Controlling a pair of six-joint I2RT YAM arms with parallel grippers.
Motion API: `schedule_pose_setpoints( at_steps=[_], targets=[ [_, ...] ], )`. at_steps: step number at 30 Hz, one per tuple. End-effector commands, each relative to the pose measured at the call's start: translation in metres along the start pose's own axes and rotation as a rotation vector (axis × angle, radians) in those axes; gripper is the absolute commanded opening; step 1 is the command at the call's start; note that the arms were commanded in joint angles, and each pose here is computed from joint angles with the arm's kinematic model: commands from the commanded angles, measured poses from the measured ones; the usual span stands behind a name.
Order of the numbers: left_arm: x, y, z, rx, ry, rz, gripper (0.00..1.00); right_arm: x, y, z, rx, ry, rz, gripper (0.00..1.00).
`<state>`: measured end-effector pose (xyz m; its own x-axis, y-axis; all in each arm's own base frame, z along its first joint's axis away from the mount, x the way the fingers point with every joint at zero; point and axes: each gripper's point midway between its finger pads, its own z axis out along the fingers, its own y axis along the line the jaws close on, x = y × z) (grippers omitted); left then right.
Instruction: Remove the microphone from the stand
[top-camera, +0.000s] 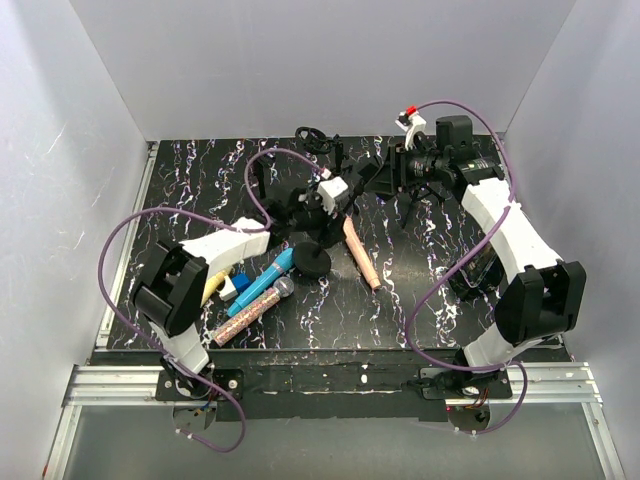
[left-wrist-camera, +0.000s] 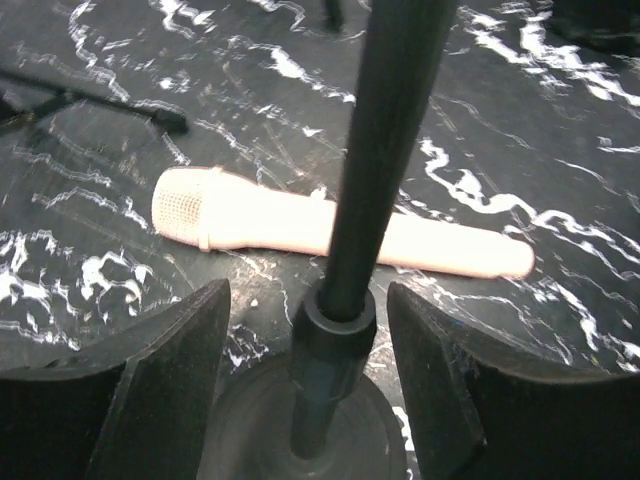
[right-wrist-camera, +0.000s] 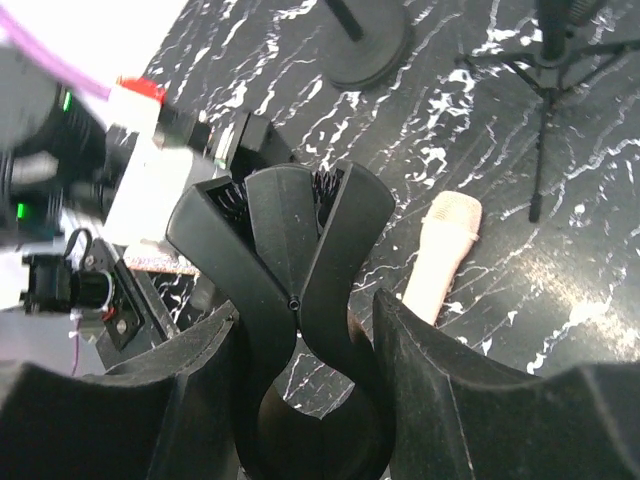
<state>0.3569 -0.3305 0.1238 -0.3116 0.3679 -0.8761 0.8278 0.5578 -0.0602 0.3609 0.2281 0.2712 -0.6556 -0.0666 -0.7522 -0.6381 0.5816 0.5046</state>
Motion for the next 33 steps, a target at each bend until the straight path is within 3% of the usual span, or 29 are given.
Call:
schedule_pose_setpoints(
  at_steps=[1,5,9,11,12,13,15,17,18,21,22,27,29,30,33],
  targets=[
    [-0.022,-0.026,-0.026,0.422,-0.026,0.091,0.62,0.000,0.016,-0.008,-0.161,-0.039,-0.247,0.01],
    [-0.011,-0.023,-0.025,0.573,0.019,0.028,0.52,0.011,0.018,-0.008,-0.214,-0.034,-0.366,0.01],
    [-0.005,-0.028,-0.017,0.657,0.022,0.052,0.38,0.009,0.014,-0.005,-0.205,-0.037,-0.379,0.01],
    [0.000,-0.028,-0.013,0.653,0.031,0.064,0.19,0.009,0.014,-0.005,-0.203,-0.039,-0.380,0.01],
    [0.002,-0.026,-0.012,0.645,0.034,0.079,0.01,0.008,0.014,-0.005,-0.200,-0.042,-0.377,0.01],
    [0.004,-0.022,-0.011,0.623,0.044,0.093,0.00,0.005,0.014,-0.006,-0.193,-0.046,-0.372,0.01],
    [-0.002,-0.016,-0.010,0.559,0.038,0.159,0.00,-0.005,0.011,-0.007,-0.139,-0.067,-0.318,0.01],
    [-0.019,0.001,-0.004,0.367,-0.010,0.181,0.00,-0.020,0.005,-0.007,-0.045,-0.097,-0.138,0.01],
    [-0.048,0.020,-0.006,0.168,-0.095,0.214,0.00,-0.026,0.004,-0.008,-0.022,-0.106,-0.057,0.01],
    [-0.082,0.065,-0.021,-0.409,-0.240,0.212,0.00,-0.022,0.004,-0.002,-0.012,-0.087,0.208,0.01],
    [-0.089,0.065,-0.023,-0.461,-0.255,0.199,0.00,-0.018,0.004,-0.001,0.007,-0.079,0.284,0.01],
    [-0.084,0.067,-0.022,-0.519,-0.226,0.126,0.00,-0.014,-0.017,0.000,0.126,-0.082,0.314,0.01],
    [-0.078,0.061,-0.017,-0.465,-0.209,0.125,0.00,-0.012,-0.018,0.001,0.110,-0.074,0.271,0.01],
    [-0.074,0.057,-0.013,-0.404,-0.186,0.132,0.09,-0.008,-0.019,0.002,0.097,-0.065,0.241,0.01],
    [-0.056,0.023,-0.001,-0.098,-0.077,0.099,0.53,0.001,-0.021,0.005,0.055,-0.055,0.179,0.01]
  ],
)
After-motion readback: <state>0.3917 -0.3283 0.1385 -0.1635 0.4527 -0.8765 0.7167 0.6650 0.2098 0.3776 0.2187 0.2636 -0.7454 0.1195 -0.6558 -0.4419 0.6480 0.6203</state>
